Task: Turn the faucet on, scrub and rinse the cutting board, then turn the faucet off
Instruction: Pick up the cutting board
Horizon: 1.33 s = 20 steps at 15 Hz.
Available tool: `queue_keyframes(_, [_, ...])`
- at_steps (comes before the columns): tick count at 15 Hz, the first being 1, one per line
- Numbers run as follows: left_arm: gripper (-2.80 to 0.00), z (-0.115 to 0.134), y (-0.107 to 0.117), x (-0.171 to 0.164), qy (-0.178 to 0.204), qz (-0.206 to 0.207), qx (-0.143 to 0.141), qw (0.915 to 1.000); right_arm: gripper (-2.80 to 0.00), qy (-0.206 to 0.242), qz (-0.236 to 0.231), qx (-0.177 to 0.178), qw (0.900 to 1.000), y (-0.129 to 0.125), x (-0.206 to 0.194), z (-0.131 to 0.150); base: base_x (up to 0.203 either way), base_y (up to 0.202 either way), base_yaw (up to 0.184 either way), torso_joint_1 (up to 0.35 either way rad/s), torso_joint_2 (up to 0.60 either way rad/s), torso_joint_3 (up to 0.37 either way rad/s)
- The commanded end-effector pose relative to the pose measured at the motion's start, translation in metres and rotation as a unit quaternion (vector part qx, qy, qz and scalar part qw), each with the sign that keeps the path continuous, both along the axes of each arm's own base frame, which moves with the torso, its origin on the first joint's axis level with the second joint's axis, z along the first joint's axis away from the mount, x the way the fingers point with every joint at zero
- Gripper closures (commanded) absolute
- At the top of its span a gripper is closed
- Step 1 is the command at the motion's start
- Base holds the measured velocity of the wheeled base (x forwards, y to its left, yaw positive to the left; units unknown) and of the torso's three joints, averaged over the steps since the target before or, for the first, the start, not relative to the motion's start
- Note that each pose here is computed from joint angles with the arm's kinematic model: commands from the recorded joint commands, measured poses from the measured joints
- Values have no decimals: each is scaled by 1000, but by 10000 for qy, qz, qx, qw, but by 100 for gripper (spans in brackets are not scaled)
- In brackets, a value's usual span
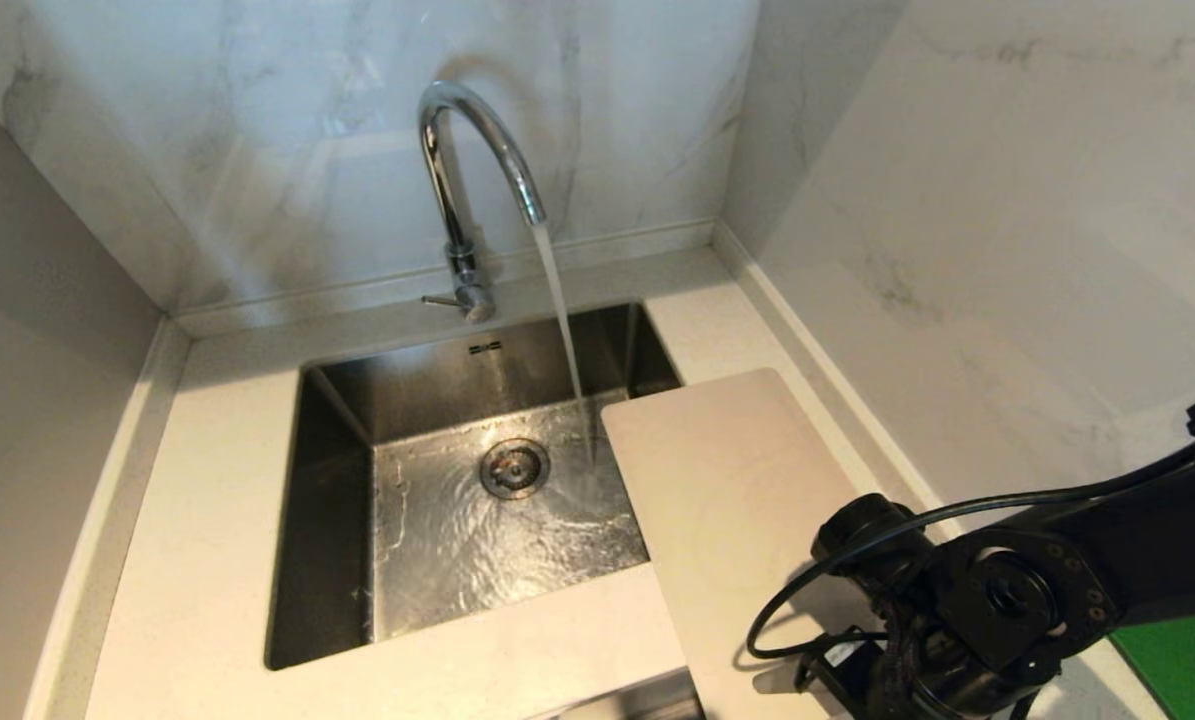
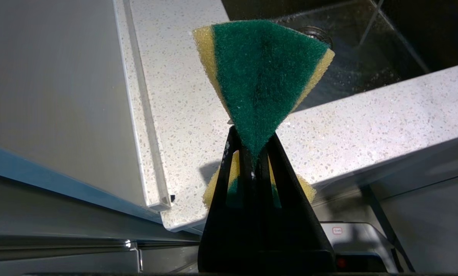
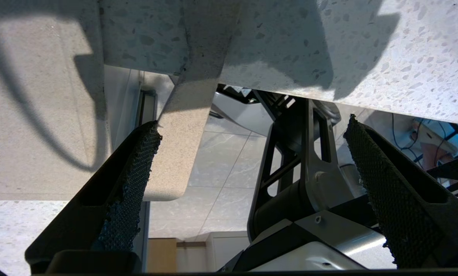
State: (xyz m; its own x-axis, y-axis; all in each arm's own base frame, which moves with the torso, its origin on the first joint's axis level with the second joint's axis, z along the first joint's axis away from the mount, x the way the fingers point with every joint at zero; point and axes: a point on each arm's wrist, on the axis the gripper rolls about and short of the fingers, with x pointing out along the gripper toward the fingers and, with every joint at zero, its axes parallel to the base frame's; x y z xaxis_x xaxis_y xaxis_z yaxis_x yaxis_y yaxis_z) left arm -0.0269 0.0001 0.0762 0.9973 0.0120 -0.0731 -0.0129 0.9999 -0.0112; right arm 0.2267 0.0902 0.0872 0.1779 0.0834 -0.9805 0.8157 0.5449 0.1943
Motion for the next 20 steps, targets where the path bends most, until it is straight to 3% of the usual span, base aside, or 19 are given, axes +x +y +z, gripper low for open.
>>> queue_keyframes(1, [0, 0, 0, 0, -5, 1, -2, 10000, -280, 40, -34, -7, 10000, 1, 2, -4, 0, 0, 0, 0, 0, 0])
queue_keyframes(20, [0, 0, 0, 0, -5, 9, -1, 10000, -280, 329, -87, -31, 9994, 6, 14, -33, 0, 0, 0, 0, 0, 0])
